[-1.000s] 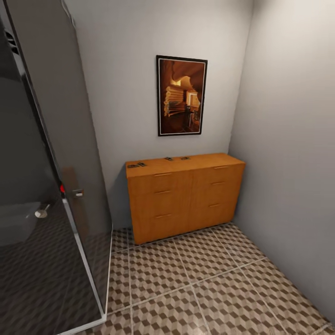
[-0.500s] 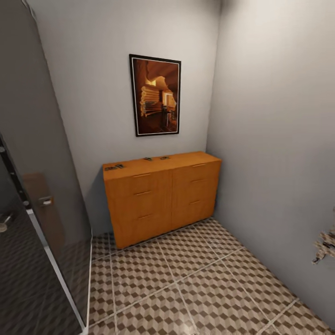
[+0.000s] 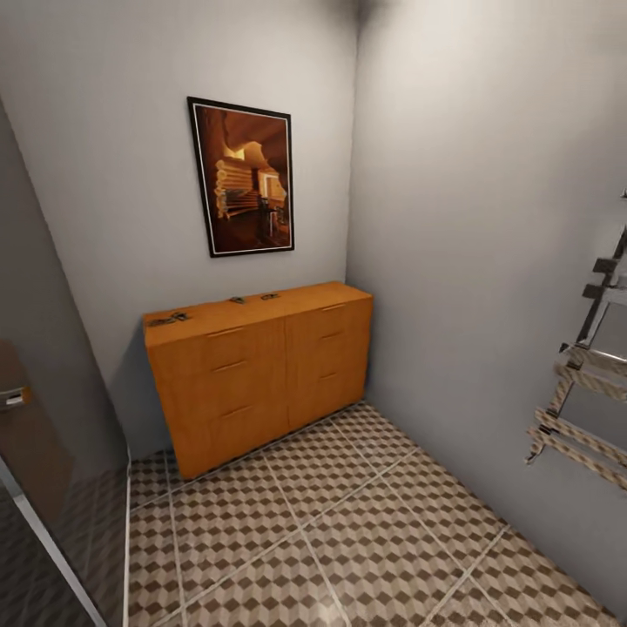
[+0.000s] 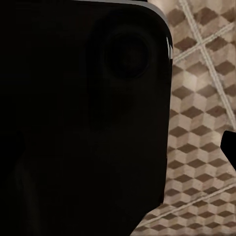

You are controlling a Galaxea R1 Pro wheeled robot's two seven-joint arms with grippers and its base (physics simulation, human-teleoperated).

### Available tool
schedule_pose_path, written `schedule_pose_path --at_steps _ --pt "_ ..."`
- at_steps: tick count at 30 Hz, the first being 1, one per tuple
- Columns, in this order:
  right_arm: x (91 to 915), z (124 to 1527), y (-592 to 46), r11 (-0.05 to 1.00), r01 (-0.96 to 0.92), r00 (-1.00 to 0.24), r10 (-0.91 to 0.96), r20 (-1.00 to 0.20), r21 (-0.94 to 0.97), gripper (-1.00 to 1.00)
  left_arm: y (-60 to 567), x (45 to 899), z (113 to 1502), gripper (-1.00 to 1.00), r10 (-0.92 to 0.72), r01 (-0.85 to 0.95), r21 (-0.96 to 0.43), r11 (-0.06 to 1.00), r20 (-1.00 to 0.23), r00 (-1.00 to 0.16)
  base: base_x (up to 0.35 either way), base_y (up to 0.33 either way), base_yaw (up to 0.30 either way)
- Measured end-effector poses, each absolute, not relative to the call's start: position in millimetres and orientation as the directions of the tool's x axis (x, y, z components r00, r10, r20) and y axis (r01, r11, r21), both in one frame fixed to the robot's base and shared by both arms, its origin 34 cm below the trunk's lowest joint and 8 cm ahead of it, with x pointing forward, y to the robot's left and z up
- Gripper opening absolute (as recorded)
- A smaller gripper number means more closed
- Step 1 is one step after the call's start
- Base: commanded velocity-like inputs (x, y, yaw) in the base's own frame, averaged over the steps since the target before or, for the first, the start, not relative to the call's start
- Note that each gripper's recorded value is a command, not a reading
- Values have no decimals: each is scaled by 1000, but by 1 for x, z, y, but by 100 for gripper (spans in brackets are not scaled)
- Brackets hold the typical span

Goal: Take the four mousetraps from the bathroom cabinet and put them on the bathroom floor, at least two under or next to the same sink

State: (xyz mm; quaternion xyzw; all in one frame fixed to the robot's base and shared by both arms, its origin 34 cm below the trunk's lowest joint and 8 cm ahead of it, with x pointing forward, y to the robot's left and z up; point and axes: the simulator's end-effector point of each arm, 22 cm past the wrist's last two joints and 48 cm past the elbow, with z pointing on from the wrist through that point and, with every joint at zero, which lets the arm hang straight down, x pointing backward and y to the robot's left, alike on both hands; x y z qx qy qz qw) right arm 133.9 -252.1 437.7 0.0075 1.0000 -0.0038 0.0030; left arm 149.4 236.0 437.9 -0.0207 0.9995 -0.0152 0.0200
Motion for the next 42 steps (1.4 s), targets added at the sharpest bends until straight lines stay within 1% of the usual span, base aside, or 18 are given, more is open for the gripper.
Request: schedule_pose_path --at_steps 12,42 --pt "134 438 -252 1000 15 -1000 15 -6 -7 100 236 149 438 100 -42 -41 -31 999 -39 -998 0 0 -272" --pt "134 438 -256 1000 4 -1000 4 -5 -11 100 236 149 438 100 -42 -41 -31 999 -39 -998 0 0 -11"
